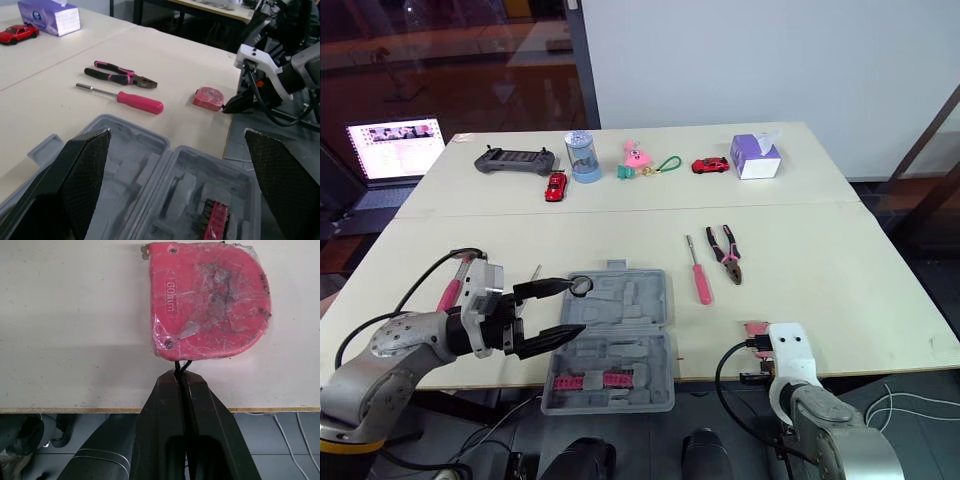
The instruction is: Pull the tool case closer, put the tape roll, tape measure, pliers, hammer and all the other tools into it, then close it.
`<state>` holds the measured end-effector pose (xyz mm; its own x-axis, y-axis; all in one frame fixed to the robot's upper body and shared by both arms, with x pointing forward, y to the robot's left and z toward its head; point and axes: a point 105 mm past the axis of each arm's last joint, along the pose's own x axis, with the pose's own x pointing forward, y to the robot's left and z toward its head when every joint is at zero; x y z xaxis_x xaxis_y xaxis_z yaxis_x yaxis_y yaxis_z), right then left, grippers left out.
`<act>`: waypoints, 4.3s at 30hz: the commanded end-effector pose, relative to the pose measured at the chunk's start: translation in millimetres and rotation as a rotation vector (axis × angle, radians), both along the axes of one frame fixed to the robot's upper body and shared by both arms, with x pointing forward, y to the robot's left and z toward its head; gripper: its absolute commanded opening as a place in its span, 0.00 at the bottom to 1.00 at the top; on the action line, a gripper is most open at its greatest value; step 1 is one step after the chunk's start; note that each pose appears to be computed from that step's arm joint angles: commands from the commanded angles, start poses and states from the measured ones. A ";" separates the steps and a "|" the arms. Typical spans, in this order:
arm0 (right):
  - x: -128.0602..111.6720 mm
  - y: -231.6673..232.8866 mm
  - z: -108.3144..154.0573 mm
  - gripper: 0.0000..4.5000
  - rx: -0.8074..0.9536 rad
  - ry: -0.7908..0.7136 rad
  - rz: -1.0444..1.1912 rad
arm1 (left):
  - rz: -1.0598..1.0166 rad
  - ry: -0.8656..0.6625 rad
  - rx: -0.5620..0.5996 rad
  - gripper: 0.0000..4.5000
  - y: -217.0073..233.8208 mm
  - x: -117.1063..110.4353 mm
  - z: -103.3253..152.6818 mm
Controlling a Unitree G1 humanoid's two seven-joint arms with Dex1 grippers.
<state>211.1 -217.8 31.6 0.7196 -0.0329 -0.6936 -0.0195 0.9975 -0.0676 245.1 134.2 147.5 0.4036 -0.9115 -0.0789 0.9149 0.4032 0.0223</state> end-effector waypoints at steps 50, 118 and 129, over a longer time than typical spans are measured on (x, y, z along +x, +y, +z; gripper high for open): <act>83.1 -50.1 25.8 0.79 -0.502 0.222 1.499 | 0.029 -0.006 0.025 1.00 4.1 -12.2 7.5; 17.8 59.0 29.2 0.99 0.072 -0.320 -0.149 | 0.005 0.011 0.034 1.00 13.3 3.9 2.4; 22.1 61.0 8.0 0.99 0.082 -0.288 -0.195 | 0.014 -0.001 0.044 1.00 16.5 4.2 6.0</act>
<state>234.6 -166.5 41.0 0.8708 -0.1493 -0.4684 0.1495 0.9881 -0.0370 249.6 147.5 143.4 0.4100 -0.9036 -0.1245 0.9105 0.4135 -0.0028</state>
